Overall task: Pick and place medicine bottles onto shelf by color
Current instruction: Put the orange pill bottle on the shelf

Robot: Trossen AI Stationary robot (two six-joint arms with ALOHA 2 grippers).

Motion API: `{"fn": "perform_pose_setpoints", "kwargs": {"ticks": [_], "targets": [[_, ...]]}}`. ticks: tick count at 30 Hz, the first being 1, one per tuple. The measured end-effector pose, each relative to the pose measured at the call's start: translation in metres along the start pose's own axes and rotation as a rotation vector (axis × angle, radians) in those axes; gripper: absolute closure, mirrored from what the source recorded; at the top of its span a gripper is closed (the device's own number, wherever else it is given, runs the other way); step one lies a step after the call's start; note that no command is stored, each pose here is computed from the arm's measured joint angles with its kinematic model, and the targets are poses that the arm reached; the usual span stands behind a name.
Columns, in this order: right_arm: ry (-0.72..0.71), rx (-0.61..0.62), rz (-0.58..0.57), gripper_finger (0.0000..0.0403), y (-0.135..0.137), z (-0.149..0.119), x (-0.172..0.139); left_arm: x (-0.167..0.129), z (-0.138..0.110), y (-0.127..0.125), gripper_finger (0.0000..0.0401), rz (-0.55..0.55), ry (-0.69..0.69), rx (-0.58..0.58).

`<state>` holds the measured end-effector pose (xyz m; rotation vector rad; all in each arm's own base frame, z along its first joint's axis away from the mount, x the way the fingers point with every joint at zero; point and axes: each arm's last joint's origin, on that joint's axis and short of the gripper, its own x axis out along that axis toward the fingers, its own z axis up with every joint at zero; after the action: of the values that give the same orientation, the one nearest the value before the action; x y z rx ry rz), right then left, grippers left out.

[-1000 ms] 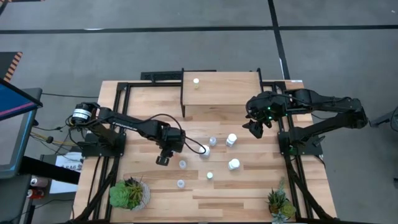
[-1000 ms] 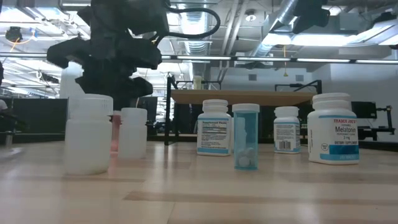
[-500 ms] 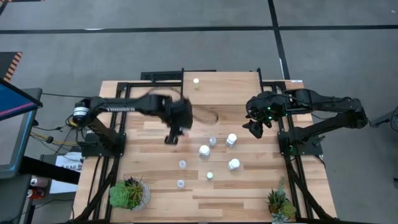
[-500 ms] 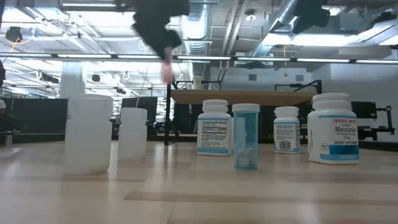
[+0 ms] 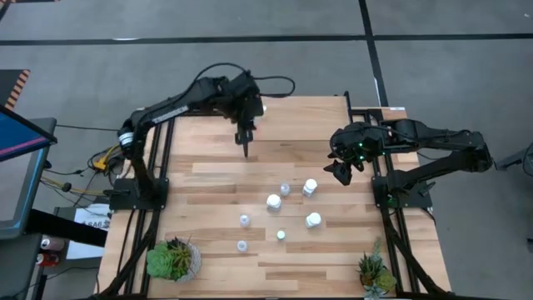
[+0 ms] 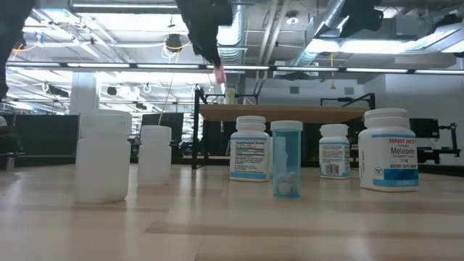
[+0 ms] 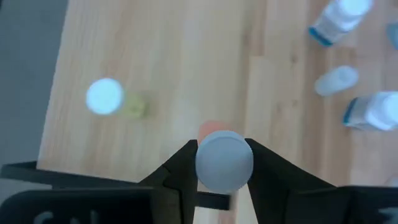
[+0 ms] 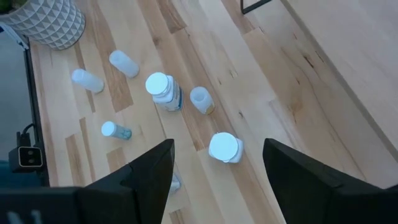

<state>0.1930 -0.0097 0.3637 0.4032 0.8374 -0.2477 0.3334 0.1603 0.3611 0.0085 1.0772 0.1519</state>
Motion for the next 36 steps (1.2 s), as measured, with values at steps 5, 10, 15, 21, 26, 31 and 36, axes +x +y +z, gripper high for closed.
{"fn": "perform_pose_setpoints", "kwargs": {"ticks": [5, 10, 15, 21, 26, 31, 36], "targets": [[0.001, 0.000, 0.000, 0.0132, 0.000, 0.000, 0.000, 0.016, 0.001, 0.019, 0.0302, -0.022, 0.090, -0.026], [0.004, -0.001, 0.000, 0.0132, 0.000, 0.000, 0.000, 0.029, -0.003, 0.026, 0.0302, -0.038, 0.147, -0.033], [0.003, -0.003, 0.000, 0.0132, 0.000, 0.000, 0.000, 0.029, -0.002, 0.029, 0.0301, -0.030, 0.127, -0.003], [0.004, -0.002, 0.000, 0.0132, 0.000, 0.000, 0.000, 0.029, -0.003, 0.029, 0.0301, -0.030, 0.129, -0.001], [0.004, -0.002, 0.000, 0.0132, 0.000, 0.000, 0.000, 0.029, -0.003, 0.029, 0.0293, -0.029, 0.134, -0.011], [0.003, -0.002, 0.000, 0.0132, 0.000, 0.000, 0.000, 0.029, -0.003, 0.029, 0.0270, -0.025, 0.134, -0.010], [0.004, -0.002, 0.000, 0.0132, 0.000, 0.000, 0.000, 0.029, -0.003, 0.029, 0.0252, -0.025, 0.131, -0.012]]}}
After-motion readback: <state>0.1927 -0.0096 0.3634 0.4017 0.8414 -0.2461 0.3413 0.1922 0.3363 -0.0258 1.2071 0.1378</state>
